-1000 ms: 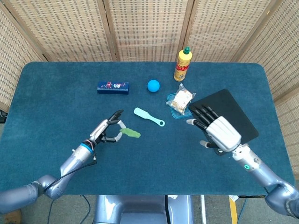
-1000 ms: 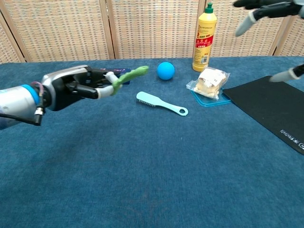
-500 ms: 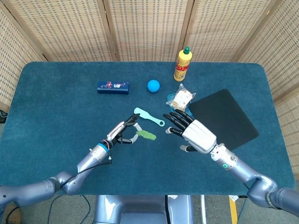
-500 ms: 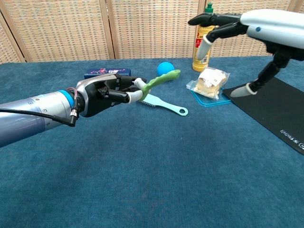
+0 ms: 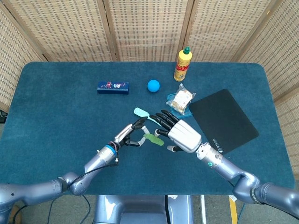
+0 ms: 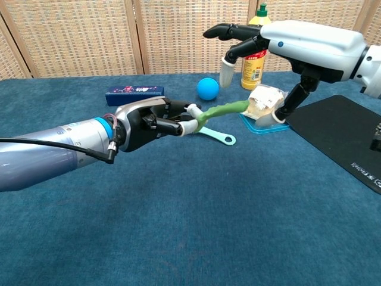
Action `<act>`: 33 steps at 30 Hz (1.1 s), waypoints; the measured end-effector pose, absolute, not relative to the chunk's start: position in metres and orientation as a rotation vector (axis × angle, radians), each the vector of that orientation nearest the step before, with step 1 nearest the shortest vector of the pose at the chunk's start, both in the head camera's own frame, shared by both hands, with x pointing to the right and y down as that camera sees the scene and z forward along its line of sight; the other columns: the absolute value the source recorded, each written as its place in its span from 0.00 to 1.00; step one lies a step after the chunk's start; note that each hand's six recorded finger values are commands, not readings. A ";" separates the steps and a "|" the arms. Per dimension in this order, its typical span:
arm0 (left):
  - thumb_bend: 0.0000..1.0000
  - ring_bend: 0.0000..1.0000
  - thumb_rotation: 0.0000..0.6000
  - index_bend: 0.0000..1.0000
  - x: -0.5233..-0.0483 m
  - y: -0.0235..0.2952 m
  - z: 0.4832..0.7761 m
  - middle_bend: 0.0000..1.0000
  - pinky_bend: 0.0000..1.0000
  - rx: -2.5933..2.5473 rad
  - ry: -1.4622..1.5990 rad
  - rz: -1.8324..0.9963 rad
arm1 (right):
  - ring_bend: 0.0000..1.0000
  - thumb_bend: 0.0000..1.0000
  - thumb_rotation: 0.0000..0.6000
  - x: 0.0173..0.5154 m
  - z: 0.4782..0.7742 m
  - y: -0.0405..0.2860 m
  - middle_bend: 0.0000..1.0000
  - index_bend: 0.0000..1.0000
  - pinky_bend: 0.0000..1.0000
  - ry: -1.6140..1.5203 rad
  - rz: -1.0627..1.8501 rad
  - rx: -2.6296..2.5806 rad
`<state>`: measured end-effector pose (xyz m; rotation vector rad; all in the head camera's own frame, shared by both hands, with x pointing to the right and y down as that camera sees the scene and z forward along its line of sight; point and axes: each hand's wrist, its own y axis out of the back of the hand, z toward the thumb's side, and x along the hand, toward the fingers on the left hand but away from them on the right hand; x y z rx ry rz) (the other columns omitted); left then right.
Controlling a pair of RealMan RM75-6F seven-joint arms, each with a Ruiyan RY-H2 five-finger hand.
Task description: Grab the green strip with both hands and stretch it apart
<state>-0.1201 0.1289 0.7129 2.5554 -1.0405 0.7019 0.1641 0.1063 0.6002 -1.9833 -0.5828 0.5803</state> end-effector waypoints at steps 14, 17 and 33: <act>0.52 0.00 1.00 0.76 -0.104 0.133 0.710 0.00 0.00 2.546 -1.024 0.679 | 0.00 0.29 1.00 0.165 0.597 0.107 0.00 0.47 0.00 -0.581 0.585 -1.986; 0.52 0.00 1.00 0.76 -0.101 0.134 0.708 0.00 0.00 2.546 -1.020 0.670 | 0.00 0.29 1.00 0.162 0.596 0.108 0.00 0.47 0.00 -0.584 0.577 -1.991; 0.52 0.00 1.00 0.76 -0.098 0.137 0.710 0.00 0.00 2.544 -1.010 0.685 | 0.00 0.39 1.00 0.159 0.594 0.109 0.00 0.51 0.00 -0.590 0.575 -1.998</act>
